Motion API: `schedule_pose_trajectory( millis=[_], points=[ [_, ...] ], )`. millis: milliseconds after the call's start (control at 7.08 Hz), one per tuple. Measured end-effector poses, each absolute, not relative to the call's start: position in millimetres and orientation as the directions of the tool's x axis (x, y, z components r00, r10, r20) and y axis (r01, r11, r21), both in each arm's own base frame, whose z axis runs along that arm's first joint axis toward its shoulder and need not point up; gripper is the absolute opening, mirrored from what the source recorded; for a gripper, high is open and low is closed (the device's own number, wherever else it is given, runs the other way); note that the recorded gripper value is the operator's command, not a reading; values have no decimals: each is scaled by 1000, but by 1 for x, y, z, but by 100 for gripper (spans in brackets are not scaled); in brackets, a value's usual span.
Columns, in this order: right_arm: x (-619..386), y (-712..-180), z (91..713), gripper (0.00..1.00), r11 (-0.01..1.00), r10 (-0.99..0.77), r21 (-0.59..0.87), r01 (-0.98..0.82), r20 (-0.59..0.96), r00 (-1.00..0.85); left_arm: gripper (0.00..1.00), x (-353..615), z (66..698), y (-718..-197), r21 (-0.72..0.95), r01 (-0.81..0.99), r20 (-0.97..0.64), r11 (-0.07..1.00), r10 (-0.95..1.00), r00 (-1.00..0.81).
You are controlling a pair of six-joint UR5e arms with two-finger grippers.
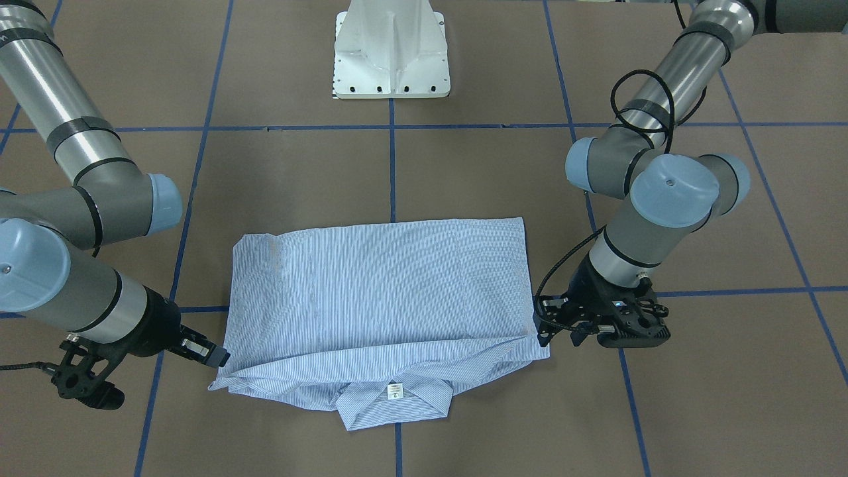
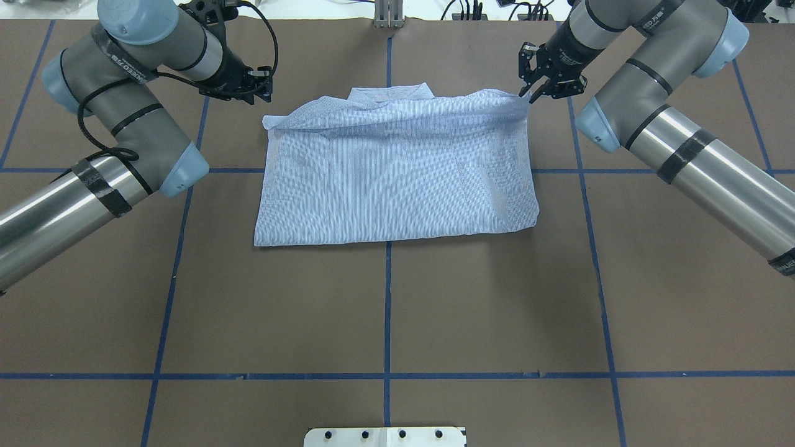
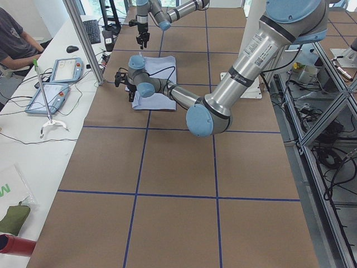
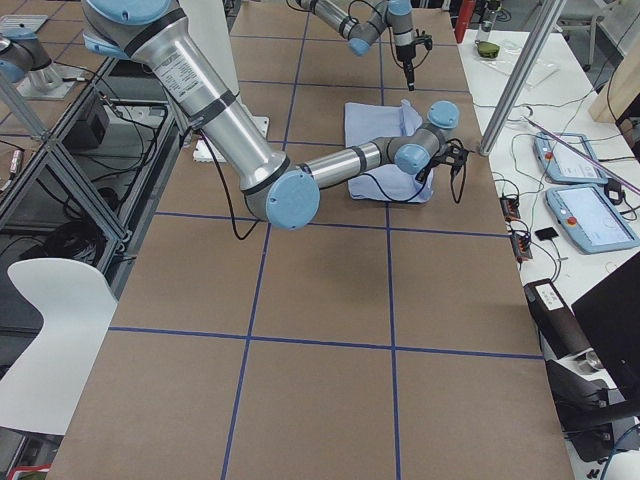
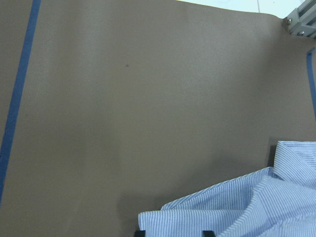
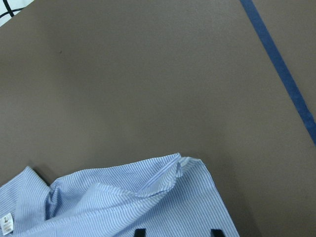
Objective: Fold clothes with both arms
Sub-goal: 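Open both grippers and raise them off the folded shirt, then lower the right gripper to the folded shirt's corner nearest it and grasp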
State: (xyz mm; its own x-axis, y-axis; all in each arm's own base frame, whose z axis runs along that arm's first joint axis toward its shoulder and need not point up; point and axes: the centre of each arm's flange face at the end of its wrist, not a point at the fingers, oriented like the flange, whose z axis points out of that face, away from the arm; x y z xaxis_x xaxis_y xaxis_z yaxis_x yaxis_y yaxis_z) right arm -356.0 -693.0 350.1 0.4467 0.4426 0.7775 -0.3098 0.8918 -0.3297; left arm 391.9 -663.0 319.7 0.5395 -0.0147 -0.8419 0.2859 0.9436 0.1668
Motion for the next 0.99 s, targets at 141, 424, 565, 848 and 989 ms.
schedule_pose_trajectory(
  millis=[141,424,565,848,989],
  points=[
    [-356,-688,347,100,899,427,-318,-300,788,443,99,384,321,-664,171,292,-842,941,-14,539],
    [-370,-639,347,100,926,368,-279,-256,822,435,99,366,315,-657,186,305,-850,934,-3,527],
    [-380,-608,355,100,936,342,-258,-239,828,444,99,360,312,-653,191,309,-854,932,2,520],
    [-392,-565,379,100,945,321,-243,-219,820,474,99,356,304,-648,193,316,-859,929,4,512],
    [-391,-547,397,99,946,321,-248,-208,810,492,99,355,301,-647,192,317,-860,929,4,511]
  ],
)
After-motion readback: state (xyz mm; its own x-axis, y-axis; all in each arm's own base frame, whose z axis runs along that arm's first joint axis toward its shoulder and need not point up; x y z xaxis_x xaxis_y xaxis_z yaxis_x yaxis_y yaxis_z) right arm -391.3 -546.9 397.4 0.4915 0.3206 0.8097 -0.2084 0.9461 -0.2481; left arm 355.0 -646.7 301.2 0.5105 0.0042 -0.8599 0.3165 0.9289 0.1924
